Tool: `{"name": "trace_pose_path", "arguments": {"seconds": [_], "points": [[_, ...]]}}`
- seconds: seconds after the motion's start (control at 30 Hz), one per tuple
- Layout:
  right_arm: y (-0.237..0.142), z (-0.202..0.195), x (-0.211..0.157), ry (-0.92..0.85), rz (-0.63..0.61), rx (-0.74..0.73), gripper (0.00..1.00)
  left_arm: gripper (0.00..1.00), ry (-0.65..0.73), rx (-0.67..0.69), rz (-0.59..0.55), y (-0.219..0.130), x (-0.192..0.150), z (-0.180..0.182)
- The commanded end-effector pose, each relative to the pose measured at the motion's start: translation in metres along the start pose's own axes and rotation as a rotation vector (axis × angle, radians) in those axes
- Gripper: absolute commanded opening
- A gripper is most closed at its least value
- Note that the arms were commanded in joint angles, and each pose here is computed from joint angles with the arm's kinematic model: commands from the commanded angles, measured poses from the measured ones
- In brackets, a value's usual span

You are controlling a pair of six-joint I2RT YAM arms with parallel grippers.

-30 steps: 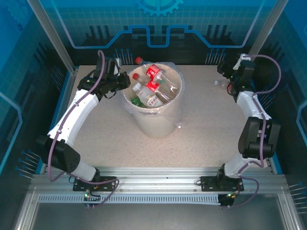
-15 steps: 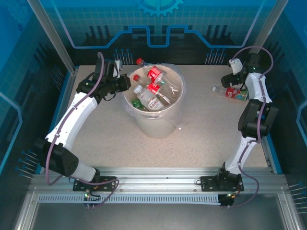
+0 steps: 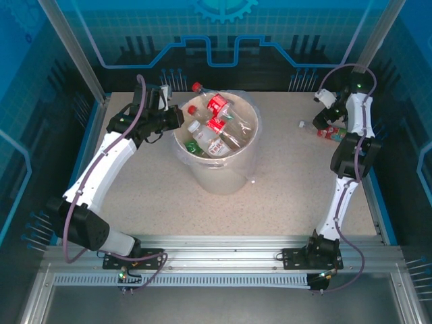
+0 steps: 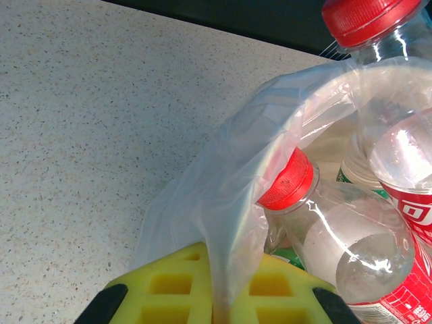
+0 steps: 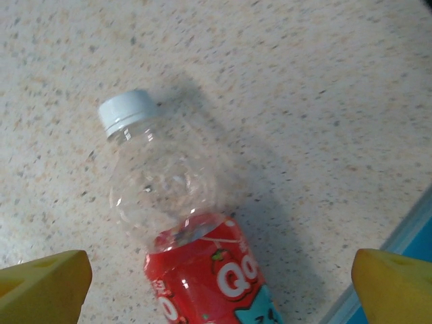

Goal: Put the plastic bottles in the bin

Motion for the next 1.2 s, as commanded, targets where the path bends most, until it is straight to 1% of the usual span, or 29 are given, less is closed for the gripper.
{"name": "trace_pose_path", "arguments": {"seconds": [0.0,0.03,0.17,0.27,0.43,0.47,0.5,0.6,0.7,0.8,0.9,0.93,1.0,1.03,1.1,1.17], "points": [[0.019,0.004,-0.021,-0.033,0.066,0.093,1.0,0.0,-0.041,-0.073,0.048,-0.003,-0.008,-0.006],[0.025,0.003,-0.024,-0.037,0.078,0.092,1.0,0.0,-0.042,-0.073,0.047,-0.003,-0.008,-0.006],[0.053,-0.004,-0.027,-0.096,0.056,0.07,1.0,0.0,-0.046,-0.077,0.046,-0.001,-0.007,-0.007],[0.067,0.005,-0.028,-0.108,0.101,0.103,1.0,0.0,-0.054,-0.084,0.049,0.0,-0.008,-0.007],[0.083,0.012,-0.027,-0.097,0.122,0.127,0.99,0.0,-0.052,-0.083,0.04,-0.003,-0.008,-0.007],[0.087,0.013,-0.028,-0.091,0.124,0.13,0.98,0.0,-0.052,-0.083,0.04,-0.003,-0.008,-0.007],[0.088,0.014,-0.028,-0.086,0.125,0.129,0.94,0.0,-0.052,-0.082,0.04,-0.003,-0.008,-0.006],[0.088,0.012,-0.028,-0.073,0.131,0.099,0.78,0.0,-0.052,-0.081,0.046,-0.001,-0.01,-0.006],[0.077,0.008,-0.025,-0.055,0.096,0.054,0.62,0.0,-0.052,-0.083,0.049,0.0,-0.01,-0.005],[0.061,0.007,-0.02,-0.042,0.064,0.007,0.57,0.0,-0.049,-0.092,0.052,0.0,-0.01,-0.007],[0.043,0.008,-0.014,-0.019,0.027,-0.022,0.56,0.0,-0.034,-0.09,0.075,0.001,-0.01,-0.007],[0.036,0.009,-0.011,-0.001,0.009,-0.032,0.56,0.0,-0.028,-0.086,0.079,0.001,-0.01,-0.008],[0.02,0.009,-0.004,0.047,-0.033,-0.048,0.52,0.0,-0.015,-0.083,0.083,-0.001,-0.009,-0.008],[0.003,0.01,0.003,0.074,-0.07,-0.061,0.5,0.0,-0.008,-0.084,0.079,-0.003,-0.007,-0.01],[-0.016,0.014,0.016,0.125,-0.134,-0.086,0.45,0.0,0.001,-0.092,0.072,-0.006,-0.003,-0.013],[-0.031,0.022,0.034,0.113,-0.158,-0.148,0.42,0.0,0.007,-0.106,0.061,-0.01,0.0,-0.016]]}}
Point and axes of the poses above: each hand's point on the last joint's axis, 136 mm out from that joint toward the fingers, its own y axis out along the fingers, its own z axis along the line the jaws close on, x = y × z, the point moved 9 cm from there along -y, back along the fingers, and after that the axes turned 3 degrees about -y, right-handed, at the moved point
